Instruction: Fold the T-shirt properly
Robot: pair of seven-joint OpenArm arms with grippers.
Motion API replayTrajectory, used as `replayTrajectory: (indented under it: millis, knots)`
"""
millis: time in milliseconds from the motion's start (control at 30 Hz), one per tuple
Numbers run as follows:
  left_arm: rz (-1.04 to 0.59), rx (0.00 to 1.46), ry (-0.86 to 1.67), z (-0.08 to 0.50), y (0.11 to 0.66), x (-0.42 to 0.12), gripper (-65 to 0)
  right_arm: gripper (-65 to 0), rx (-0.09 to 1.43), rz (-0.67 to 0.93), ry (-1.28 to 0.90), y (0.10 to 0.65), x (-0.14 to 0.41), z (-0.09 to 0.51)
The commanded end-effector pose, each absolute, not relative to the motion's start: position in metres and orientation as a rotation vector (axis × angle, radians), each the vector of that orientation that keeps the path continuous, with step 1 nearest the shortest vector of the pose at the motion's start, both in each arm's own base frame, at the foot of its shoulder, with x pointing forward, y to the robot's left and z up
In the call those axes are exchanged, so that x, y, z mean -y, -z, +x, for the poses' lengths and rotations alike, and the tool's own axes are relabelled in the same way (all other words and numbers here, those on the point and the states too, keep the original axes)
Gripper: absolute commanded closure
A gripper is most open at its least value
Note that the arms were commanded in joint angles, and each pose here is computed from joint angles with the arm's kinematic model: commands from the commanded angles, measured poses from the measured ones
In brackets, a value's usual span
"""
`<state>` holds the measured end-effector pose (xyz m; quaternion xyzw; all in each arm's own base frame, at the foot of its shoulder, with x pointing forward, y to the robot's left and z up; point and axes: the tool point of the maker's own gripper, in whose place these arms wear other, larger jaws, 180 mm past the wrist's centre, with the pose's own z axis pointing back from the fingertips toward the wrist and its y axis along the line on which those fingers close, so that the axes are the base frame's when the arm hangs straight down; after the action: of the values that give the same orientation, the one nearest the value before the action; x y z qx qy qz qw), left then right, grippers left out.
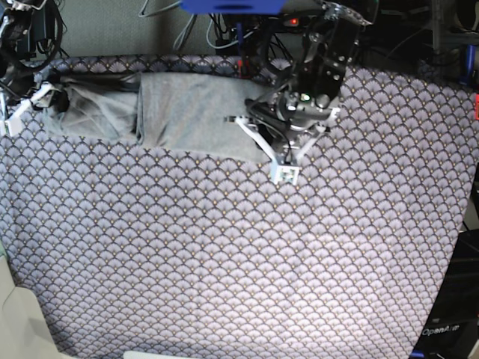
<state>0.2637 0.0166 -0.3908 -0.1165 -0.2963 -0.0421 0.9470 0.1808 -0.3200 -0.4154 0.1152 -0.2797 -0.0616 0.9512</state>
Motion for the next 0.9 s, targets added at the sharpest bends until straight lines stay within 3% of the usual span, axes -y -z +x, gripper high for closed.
replayTrajectory:
  millis: [0, 167, 500, 867]
  knots:
    - [-0.249, 0.658, 0.084, 0.275, 0.377, -0.014, 0.0, -26.5, 0.602, 0.218, 0.113, 0.404, 0.328, 0.188]
    - [-0.242, 0.693, 0.054, 0.284, 0.367, -0.024, 0.0, -0.9, 0.607, 0.210, 0.104, 0.401, 0.329, 0.190]
    - [-0.187, 0.806, -0.088, 0.305, 0.334, -0.077, 0.0, 0.0, 0.712, 0.127, -0.028, 0.354, 0.326, 0.213]
    - [-0.117, 0.762, -0.091, 0.287, 0.351, -0.105, 0.0, 0.0, 0.687, 0.140, -0.237, 0.332, 0.252, 0.213]
